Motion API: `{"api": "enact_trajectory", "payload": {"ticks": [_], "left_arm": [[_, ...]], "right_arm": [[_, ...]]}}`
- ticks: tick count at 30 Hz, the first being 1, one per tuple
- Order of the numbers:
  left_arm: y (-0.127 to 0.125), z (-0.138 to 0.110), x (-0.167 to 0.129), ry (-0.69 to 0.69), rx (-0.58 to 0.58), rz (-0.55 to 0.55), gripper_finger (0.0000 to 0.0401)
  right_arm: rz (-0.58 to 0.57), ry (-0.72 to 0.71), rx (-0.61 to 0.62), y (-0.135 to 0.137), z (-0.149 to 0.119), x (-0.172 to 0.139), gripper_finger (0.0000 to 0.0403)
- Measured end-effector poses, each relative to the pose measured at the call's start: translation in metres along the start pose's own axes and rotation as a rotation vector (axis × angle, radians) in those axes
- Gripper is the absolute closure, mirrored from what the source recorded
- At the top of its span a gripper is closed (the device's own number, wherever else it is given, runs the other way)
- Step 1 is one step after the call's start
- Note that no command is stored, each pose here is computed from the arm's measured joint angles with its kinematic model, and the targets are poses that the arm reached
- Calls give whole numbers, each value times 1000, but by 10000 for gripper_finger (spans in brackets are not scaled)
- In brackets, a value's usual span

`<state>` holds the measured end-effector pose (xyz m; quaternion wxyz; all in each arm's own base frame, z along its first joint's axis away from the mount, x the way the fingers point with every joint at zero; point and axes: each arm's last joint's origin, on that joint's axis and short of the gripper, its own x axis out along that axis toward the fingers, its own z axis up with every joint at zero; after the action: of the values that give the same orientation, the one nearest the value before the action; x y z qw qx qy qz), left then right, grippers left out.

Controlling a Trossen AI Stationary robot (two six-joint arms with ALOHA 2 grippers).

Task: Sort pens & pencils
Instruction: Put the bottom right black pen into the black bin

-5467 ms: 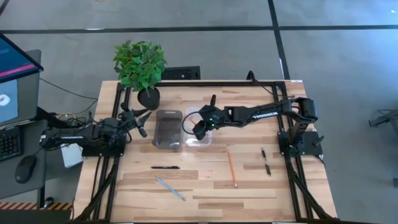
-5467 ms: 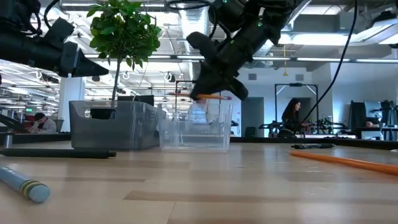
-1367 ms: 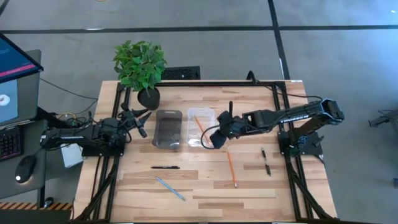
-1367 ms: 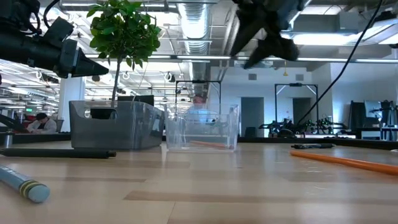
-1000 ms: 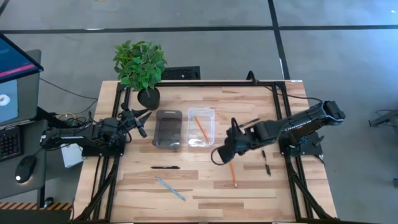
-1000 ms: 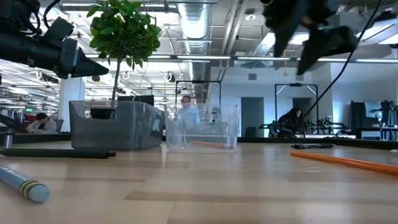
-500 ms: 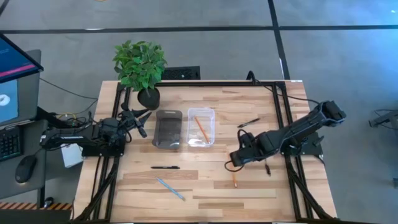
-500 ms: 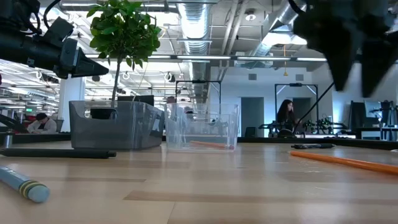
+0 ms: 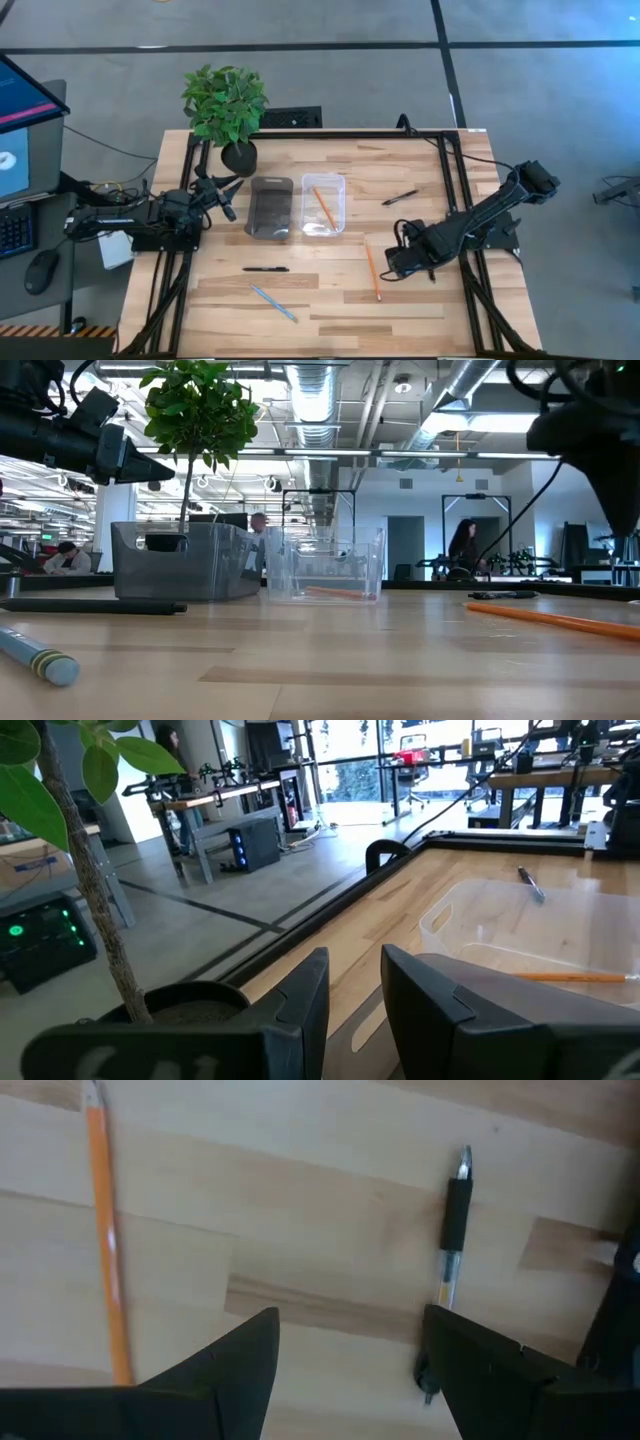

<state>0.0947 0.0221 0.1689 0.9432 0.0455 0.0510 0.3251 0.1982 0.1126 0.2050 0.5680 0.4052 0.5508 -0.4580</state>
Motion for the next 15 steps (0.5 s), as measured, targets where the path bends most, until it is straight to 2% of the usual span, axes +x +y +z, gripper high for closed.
{"api": "enact_trajectory", "payload": {"ticks": [3,8,10,15], "left_arm": [[0,0,0,0,9,0,315],[0,0,0,0,10,0,315],[0,0,0,0,22,0,315],[0,0,0,0,47,0,315]], "right_arm": [[44,11,32,1,-1,-3,131],[277,26,-13,31,-7,2,131],[329,22,-39,42,-7,6,131],[315,-11,-31,54,-4,22,131]]}}
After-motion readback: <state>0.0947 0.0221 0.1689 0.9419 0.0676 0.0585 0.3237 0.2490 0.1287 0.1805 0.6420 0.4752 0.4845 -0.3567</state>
